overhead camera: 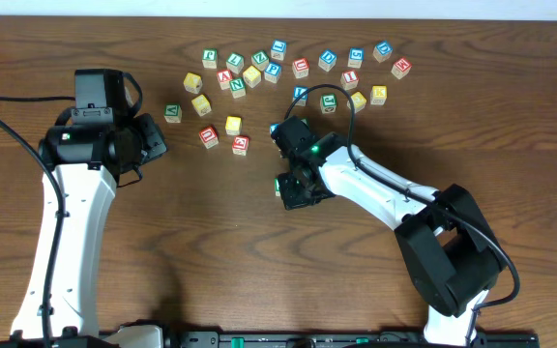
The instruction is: Spell out ROBOT
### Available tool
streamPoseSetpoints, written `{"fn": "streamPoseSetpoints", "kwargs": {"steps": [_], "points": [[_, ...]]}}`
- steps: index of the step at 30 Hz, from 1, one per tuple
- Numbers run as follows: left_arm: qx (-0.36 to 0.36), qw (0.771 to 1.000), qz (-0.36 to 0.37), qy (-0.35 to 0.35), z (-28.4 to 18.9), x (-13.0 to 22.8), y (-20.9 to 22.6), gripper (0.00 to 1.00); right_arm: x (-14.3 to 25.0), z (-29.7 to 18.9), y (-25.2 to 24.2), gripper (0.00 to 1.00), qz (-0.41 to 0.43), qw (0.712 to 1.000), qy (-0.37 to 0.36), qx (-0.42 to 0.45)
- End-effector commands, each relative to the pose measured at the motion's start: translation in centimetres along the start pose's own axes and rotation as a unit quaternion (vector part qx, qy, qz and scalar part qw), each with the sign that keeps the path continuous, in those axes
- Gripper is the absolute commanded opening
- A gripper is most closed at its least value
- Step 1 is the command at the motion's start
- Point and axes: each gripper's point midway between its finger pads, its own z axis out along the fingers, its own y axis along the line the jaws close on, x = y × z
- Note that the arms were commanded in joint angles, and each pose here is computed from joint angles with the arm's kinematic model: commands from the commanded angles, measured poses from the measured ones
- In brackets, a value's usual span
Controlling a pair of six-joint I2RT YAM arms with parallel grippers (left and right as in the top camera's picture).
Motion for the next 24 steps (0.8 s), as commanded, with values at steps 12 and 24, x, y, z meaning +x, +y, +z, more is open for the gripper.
{"fn": "streamPoseSetpoints", "kwargs": {"steps": [12, 24], "points": [[-0.008, 1.000, 0.009, 0.001, 0.0, 0.0, 0.3, 0.22, 0.8, -0.8, 2.0, 0.01, -0.024, 0.999, 0.009, -0.042], [-0.007, 1.000, 0.009, 0.000, 0.0, -0.1, 0.3, 0.22, 0.8, -0.5, 3.1, 0.02, -0.031, 0.999, -0.004, -0.035]]}}
